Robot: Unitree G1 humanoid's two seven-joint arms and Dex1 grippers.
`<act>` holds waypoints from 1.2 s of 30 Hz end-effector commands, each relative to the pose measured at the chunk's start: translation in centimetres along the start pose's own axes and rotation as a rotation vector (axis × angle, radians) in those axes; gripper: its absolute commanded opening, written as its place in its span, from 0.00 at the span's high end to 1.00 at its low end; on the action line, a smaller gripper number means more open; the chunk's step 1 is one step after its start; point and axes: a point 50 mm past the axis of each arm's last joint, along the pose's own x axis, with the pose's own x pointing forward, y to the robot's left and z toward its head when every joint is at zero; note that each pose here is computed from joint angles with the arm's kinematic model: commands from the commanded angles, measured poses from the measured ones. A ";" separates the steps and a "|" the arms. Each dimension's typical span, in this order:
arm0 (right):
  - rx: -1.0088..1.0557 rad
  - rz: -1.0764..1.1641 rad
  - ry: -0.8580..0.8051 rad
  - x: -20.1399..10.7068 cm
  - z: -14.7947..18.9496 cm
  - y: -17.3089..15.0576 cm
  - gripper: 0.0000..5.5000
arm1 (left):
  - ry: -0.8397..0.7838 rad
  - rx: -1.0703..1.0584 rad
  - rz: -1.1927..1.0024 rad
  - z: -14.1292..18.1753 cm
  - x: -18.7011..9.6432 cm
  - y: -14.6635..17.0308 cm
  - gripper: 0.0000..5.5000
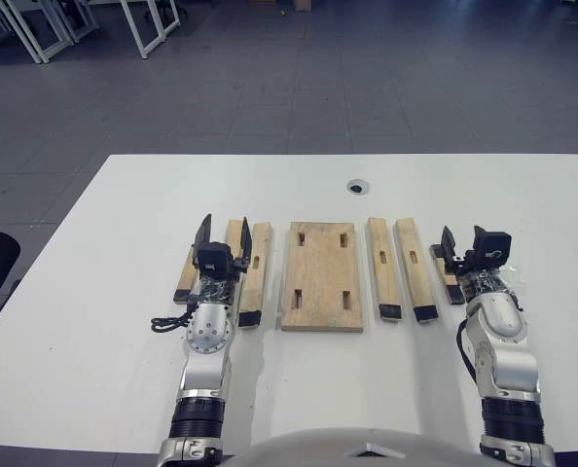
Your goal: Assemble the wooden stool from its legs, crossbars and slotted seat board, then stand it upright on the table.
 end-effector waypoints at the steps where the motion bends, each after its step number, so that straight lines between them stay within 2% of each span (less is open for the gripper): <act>1: 0.024 -0.006 0.027 0.0 -0.1 -0.3 0.49 | 0.001 0.003 0.008 0.1 0.0 0.1 0.51; 6: -0.004 0.027 0.036 -0.1 -0.2 0.1 0.49 | -0.001 -0.008 0.012 0.1 0.1 0.1 0.51; 14: -0.050 -0.024 0.019 -0.4 0.7 -1.5 0.49 | 0.050 0.030 -0.001 -0.1 0.1 0.5 0.51; 19: -0.077 0.020 0.192 -3.0 -1.9 -2.8 0.49 | 0.123 0.020 -0.037 -0.3 0.0 0.2 0.51; 22: -0.071 0.045 0.235 -4.3 -2.7 -2.9 0.49 | 0.158 0.010 -0.037 -0.4 -0.1 0.4 0.51; 24: -0.088 0.050 0.154 -3.9 -1.7 -2.6 0.49 | 0.136 0.018 -0.033 -0.1 0.0 0.6 0.51; 28: -0.190 0.068 -0.158 -1.5 3.7 -1.3 0.49 | -0.014 0.013 -0.024 1.2 0.6 0.5 0.51; 31: -0.151 0.058 -0.228 -0.4 5.5 -0.7 0.49 | -0.039 0.006 -0.027 1.3 0.8 0.3 0.51; 36: -0.079 0.014 -0.020 -1.9 0.5 -0.9 0.49 | -0.027 0.000 -0.021 1.0 0.6 0.3 0.51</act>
